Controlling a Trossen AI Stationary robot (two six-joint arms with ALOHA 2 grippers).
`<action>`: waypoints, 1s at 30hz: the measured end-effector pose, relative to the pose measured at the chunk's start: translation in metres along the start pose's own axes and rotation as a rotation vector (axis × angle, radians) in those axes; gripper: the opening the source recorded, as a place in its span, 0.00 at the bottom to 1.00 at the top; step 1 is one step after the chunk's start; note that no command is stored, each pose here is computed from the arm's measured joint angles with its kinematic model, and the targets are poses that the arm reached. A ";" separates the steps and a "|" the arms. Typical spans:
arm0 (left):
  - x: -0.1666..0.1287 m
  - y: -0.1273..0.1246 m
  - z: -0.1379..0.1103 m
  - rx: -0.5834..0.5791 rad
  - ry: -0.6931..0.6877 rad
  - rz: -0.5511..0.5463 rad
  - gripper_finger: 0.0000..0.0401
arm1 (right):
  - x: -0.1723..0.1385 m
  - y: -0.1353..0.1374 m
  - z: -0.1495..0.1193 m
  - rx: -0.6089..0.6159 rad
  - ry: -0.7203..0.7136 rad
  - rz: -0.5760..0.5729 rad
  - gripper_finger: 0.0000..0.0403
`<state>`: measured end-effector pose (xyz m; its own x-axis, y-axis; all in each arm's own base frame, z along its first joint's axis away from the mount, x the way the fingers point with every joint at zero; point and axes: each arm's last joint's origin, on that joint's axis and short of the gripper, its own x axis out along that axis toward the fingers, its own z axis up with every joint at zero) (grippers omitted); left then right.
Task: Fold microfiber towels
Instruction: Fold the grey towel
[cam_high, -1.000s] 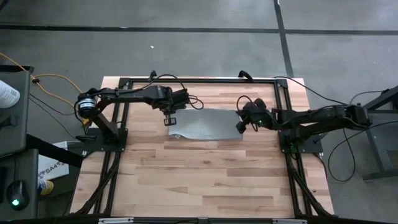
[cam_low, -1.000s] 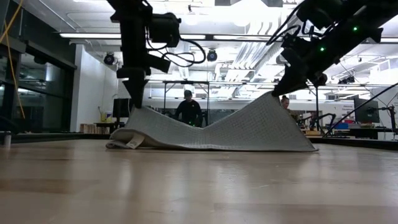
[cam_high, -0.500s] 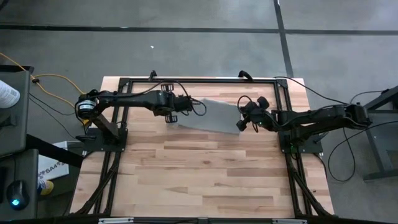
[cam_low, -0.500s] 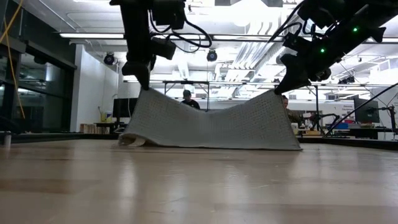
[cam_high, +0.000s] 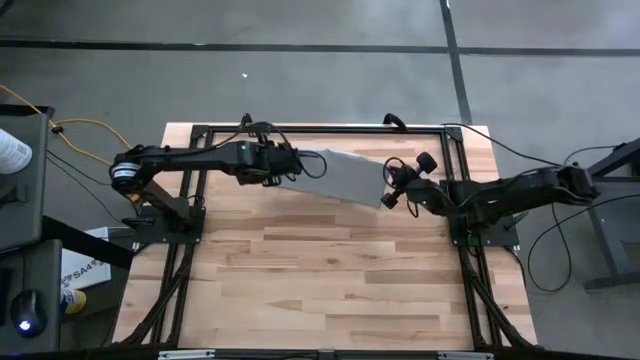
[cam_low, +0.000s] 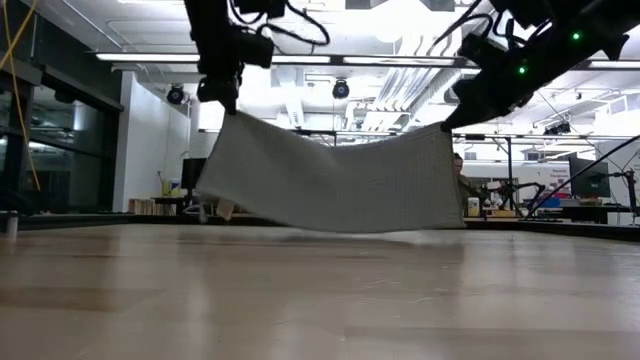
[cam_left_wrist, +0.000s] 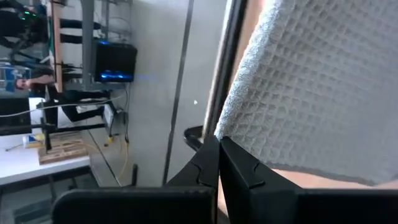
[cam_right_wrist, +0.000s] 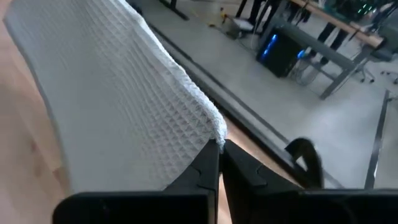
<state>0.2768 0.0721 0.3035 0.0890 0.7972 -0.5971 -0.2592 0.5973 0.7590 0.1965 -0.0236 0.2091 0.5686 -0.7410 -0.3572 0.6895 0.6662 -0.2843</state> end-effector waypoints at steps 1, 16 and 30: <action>-0.002 0.003 -0.001 0.000 -0.010 0.003 0.00 | 0.000 -0.002 0.002 0.000 -0.010 -0.004 0.01; -0.014 -0.039 -0.032 -0.050 -0.092 -0.610 0.00 | -0.030 0.011 -0.010 0.111 0.177 0.567 0.01; -0.020 -0.128 -0.080 0.023 0.029 -0.867 0.00 | -0.058 0.027 -0.032 0.133 0.450 0.778 0.01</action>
<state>0.2312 -0.0267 0.1976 0.2213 0.0573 -0.9735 -0.0921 0.9950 0.0376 0.1682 0.0404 0.1936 0.6856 0.0361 -0.7271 0.2460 0.9285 0.2781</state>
